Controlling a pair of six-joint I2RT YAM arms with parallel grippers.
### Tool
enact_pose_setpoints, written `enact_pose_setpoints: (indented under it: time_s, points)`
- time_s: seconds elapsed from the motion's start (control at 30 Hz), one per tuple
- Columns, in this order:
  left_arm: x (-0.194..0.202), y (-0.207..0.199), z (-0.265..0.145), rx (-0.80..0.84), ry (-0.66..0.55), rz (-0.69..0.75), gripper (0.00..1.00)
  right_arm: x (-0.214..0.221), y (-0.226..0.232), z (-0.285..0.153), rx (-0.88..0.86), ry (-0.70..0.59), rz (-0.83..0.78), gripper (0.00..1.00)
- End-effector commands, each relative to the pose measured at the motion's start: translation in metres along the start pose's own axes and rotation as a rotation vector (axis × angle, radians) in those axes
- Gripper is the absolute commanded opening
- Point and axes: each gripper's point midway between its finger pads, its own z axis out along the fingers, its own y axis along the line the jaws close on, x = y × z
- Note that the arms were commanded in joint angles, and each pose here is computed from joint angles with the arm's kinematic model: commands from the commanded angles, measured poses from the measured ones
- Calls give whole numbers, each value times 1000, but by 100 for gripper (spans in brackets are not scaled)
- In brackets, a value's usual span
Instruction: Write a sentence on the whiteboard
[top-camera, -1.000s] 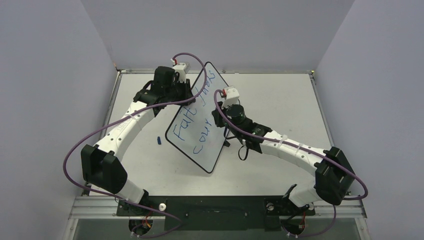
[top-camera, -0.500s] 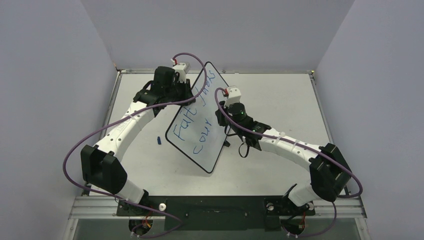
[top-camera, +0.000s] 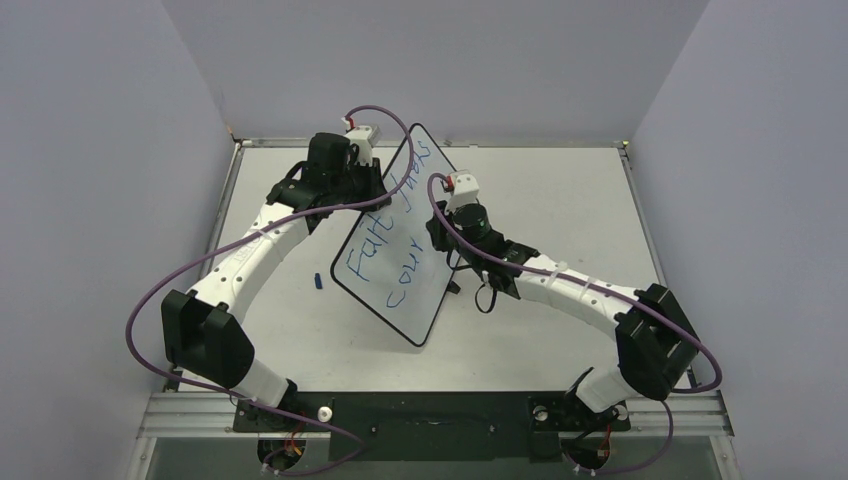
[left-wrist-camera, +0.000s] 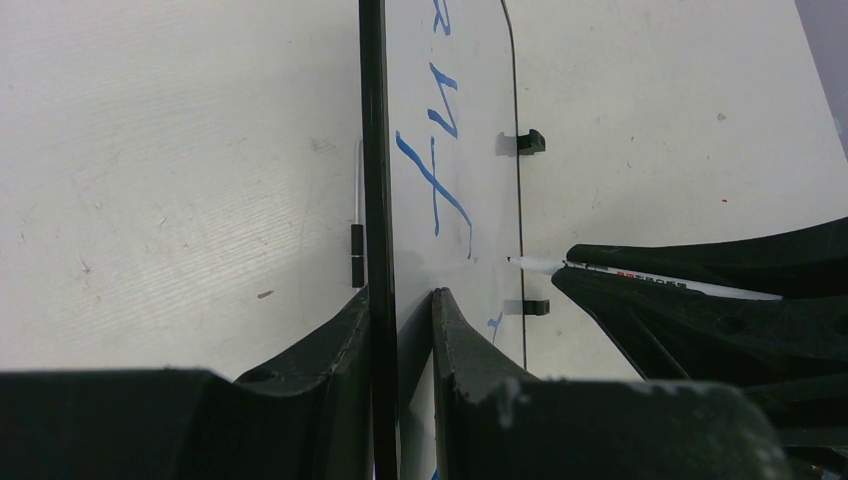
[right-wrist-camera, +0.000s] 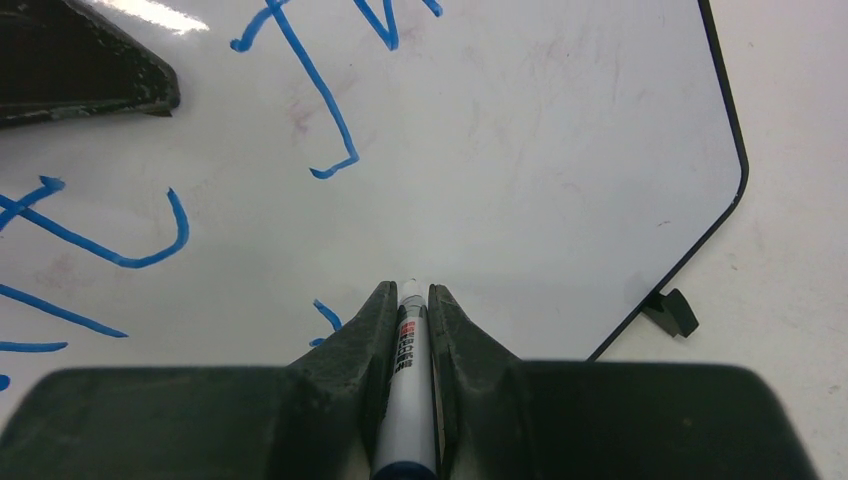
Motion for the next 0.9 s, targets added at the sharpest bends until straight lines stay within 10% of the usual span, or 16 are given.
enact_pose_setpoints:
  time_s: [0.0, 0.87]
  points:
    - [-38, 15, -15, -90, -133, 110, 0, -28, 14, 7, -43, -71, 32, 0]
    - [-37, 15, -14, -90, -130, 109, 0, -20, 33, 11, -115, -53, 59, 0]
